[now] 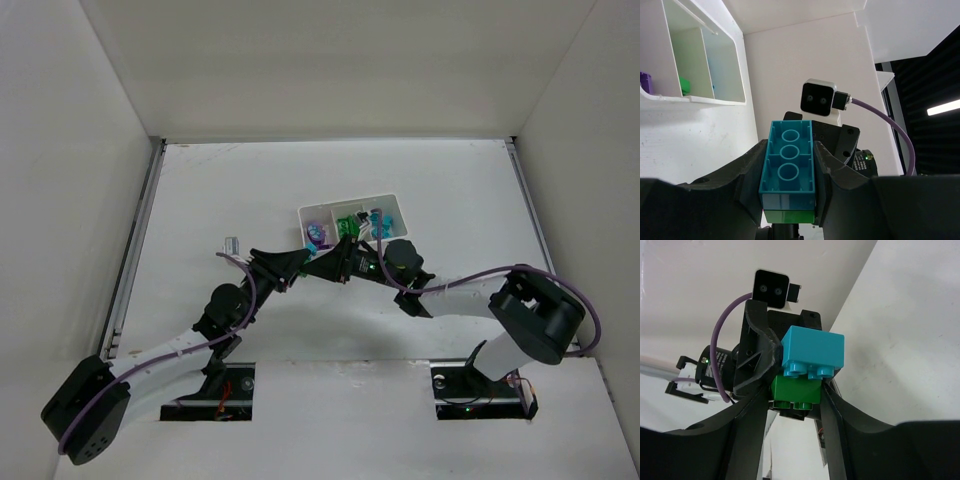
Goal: Sort the legos into containers by color
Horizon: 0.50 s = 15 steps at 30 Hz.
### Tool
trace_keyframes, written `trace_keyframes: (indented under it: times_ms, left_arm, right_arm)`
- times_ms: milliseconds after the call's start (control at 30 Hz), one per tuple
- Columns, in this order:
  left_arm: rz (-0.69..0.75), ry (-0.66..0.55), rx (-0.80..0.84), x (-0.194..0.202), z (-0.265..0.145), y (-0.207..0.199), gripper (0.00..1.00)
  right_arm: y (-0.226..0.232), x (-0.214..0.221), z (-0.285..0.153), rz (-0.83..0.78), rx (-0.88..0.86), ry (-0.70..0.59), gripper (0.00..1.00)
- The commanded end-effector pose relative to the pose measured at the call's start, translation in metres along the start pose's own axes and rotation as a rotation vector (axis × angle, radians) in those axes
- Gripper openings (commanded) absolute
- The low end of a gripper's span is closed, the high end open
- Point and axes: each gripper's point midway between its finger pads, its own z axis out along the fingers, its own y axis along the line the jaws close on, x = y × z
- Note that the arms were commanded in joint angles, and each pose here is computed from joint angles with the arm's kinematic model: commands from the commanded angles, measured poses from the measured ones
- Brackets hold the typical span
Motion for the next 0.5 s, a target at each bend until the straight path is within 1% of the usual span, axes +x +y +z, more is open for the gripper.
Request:
trace_keyframes:
  times_ms: [0,100,267,467]
  left_arm:
    - [-0.018,-0.019,0.066,-0.006,-0.002,-0.017,0.3]
    - [-0.01,-0.026,0.05,-0.007,-0.002,-0.011,0.32]
    - [0.015,-0.042,0.041,-0.011,-0.002,-0.007,0.34]
    - [0.051,-0.051,0.051,-0.016,-0.002,-0.008,0.33]
  right_arm:
    - [0.032,-0.009,0.006,-0.035,-0.115,-0.028,0.49]
    - [0.03,-0.008,0.006,-0.03,-0.112,-0.021,0.45]
    - [0.027,-0.005,0.002,-0.021,-0.102,-0.02,0.41]
    - [0.018,-0.005,-0.012,-0.017,-0.073,-0.019,0.4]
